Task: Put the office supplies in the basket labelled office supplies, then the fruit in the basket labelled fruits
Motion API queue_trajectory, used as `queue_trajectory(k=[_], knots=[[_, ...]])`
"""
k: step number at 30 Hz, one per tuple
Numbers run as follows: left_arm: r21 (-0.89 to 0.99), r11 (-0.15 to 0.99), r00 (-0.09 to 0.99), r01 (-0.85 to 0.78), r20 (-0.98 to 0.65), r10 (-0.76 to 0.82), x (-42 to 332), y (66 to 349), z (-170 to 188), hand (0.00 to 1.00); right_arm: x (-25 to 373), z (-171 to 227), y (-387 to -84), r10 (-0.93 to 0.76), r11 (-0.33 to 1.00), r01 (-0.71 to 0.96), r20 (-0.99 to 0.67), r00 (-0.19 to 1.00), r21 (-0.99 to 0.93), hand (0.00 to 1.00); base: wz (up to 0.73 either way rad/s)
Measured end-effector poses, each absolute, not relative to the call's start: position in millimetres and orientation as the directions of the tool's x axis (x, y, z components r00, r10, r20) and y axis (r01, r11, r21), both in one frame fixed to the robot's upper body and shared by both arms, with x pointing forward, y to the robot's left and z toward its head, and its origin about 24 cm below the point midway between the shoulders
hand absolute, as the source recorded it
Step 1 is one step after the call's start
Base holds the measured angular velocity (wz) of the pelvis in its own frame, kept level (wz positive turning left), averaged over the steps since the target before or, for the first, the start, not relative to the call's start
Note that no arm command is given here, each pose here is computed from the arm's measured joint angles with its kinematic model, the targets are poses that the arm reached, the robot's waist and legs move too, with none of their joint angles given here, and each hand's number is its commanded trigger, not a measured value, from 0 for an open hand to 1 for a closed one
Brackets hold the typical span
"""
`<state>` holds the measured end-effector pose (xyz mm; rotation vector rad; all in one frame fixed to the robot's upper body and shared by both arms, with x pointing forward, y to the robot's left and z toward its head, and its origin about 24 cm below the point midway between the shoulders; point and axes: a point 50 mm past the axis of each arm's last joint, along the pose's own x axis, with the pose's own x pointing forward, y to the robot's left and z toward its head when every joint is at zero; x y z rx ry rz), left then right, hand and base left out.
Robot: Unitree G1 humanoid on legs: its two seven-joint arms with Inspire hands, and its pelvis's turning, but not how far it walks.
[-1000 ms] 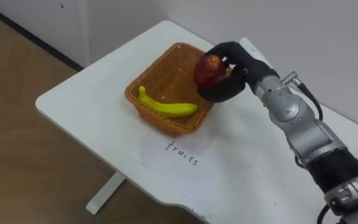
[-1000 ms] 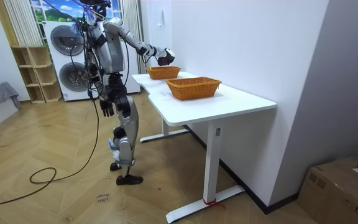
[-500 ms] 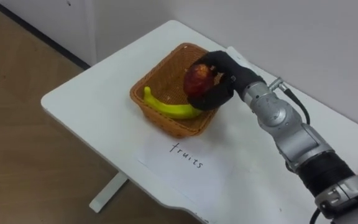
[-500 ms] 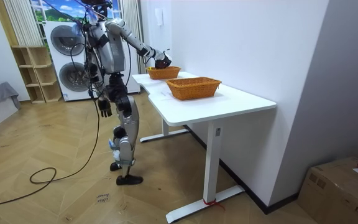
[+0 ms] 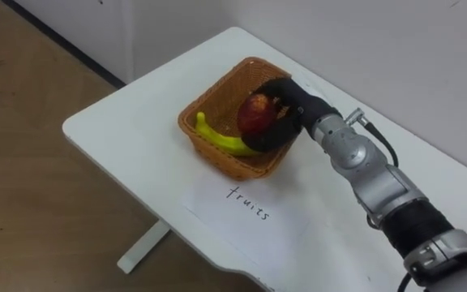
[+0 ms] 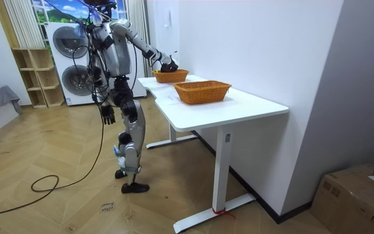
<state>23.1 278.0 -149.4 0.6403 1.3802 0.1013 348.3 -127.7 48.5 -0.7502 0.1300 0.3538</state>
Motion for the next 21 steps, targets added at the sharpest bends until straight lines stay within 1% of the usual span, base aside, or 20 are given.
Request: queue_trajectory(k=[1, 2, 3, 4, 21], knots=[[0.478, 0.827, 0.214, 0.295, -0.877, 0.43, 22.7, 278.1, -149.3, 0.0, 348.2, 47.3, -128.3, 0.265, 0.675, -0.361, -0.245, 0.933, -0.643, 0.58, 0.08], [0.477, 0.828, 0.212, 0.295, -0.878, 0.43, 22.2, 277.9, -149.4, 0.0, 348.2, 47.4, -128.0, 0.266, 0.674, -0.362, -0.245, 0.932, -0.644, 0.16, 0.04], [0.477, 0.828, 0.212, 0.296, -0.878, 0.43, 22.2, 277.8, -149.5, 0.0, 348.1, 47.3, -127.9, 0.266, 0.674, -0.362, -0.245, 0.932, -0.644, 0.01, 0.0], [0.477, 0.827, 0.212, 0.296, -0.877, 0.43, 22.4, 277.9, -149.4, 0.0, 348.0, 47.1, -127.6, 0.267, 0.673, -0.363, -0.245, 0.932, -0.644, 0.0, 0.0], [0.481, 0.823, 0.214, 0.302, -0.876, 0.433, 23.2, 278.8, -149.0, 0.0, 346.7, 42.8, -126.5, 0.261, 0.667, -0.364, -0.254, 0.931, -0.65, 0.0, 0.01]])
